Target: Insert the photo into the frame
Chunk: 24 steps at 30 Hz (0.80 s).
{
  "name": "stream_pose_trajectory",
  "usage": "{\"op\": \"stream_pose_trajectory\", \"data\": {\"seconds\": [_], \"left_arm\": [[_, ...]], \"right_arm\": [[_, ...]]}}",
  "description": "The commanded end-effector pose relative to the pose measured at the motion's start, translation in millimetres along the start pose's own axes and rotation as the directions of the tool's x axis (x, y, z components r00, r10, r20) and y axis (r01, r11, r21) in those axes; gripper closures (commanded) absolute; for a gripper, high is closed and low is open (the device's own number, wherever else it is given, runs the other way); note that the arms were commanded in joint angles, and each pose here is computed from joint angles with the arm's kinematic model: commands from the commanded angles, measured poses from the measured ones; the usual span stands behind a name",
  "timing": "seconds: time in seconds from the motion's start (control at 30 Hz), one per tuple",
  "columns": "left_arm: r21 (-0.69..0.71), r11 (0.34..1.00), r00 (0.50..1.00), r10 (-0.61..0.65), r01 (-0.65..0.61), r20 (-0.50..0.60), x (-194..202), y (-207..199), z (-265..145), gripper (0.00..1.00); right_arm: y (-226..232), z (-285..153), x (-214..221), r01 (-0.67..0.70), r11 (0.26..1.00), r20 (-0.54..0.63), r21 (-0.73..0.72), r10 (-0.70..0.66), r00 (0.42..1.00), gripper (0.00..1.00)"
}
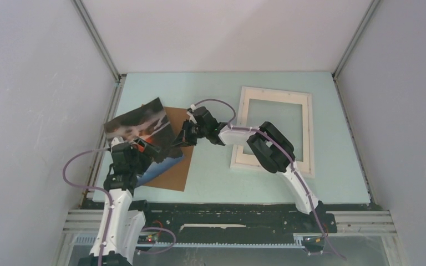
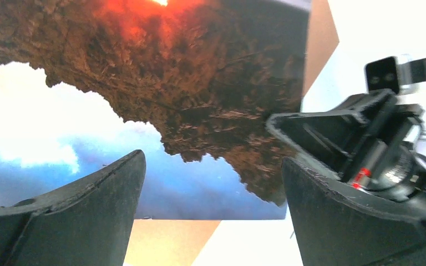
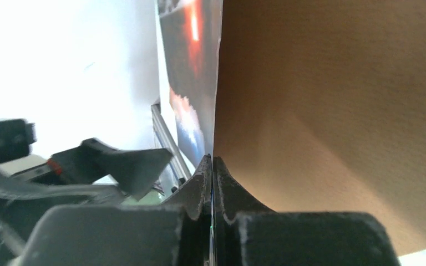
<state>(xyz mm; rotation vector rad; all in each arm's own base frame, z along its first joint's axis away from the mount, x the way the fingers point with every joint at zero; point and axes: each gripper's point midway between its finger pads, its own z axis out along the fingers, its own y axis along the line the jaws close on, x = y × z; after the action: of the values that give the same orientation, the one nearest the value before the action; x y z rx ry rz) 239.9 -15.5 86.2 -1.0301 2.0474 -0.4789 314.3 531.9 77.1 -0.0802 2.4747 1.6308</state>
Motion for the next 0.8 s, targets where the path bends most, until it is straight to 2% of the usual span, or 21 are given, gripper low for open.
{"op": "stream_pose_trajectory", "data": {"seconds": [0.0, 0.1, 0.23, 0.37, 0.53, 0.67, 0.73, 0.77], "left_arm": [[0.093, 0.991, 0.994, 0.093, -0.098, 0.054, -29, -41, -36, 0.00], [0.167, 0.977, 0.989, 0.124, -0.136, 0.079, -38, -63, -53, 0.00], [0.233, 0.960, 0.987, 0.143, -0.157, 0.072, -42, -84, -67, 0.00], [0.331, 0.936, 0.989, 0.142, -0.120, -0.043, -24, -101, -61, 0.00], [0.368, 0.923, 0.983, 0.161, -0.117, -0.092, -19, -111, -60, 0.00], [0.407, 0.906, 0.975, 0.182, -0.116, -0.126, -12, -123, -59, 0.00], [0.418, 0.900, 0.969, 0.203, -0.127, -0.143, -7, -130, -57, 0.00], [0.421, 0.898, 0.964, 0.214, -0.131, -0.155, -4, -133, -55, 0.00]], "right_arm": [[20, -14, -9, 0.092, 0.993, 0.028, 0.067, -0.094, 0.995, 1.00], [39, -58, -19, 0.227, 0.959, 0.040, 0.170, -0.237, 0.971, 1.00], [46, -130, -16, 0.347, 0.909, -0.017, 0.230, -0.352, 0.936, 1.00], [28, -215, -17, 0.283, 0.912, -0.054, 0.298, -0.280, 0.959, 1.00], [35, -332, -26, 0.256, 0.910, 0.101, 0.325, -0.303, 0.948, 1.00], [30, -424, -29, 0.164, 0.878, 0.244, 0.450, -0.298, 0.923, 1.00], [23, -464, -28, 0.100, 0.833, 0.310, 0.545, -0.310, 0.899, 1.00], [13, -486, -29, 0.047, 0.776, 0.341, 0.629, -0.330, 0.880, 1.00]]}}
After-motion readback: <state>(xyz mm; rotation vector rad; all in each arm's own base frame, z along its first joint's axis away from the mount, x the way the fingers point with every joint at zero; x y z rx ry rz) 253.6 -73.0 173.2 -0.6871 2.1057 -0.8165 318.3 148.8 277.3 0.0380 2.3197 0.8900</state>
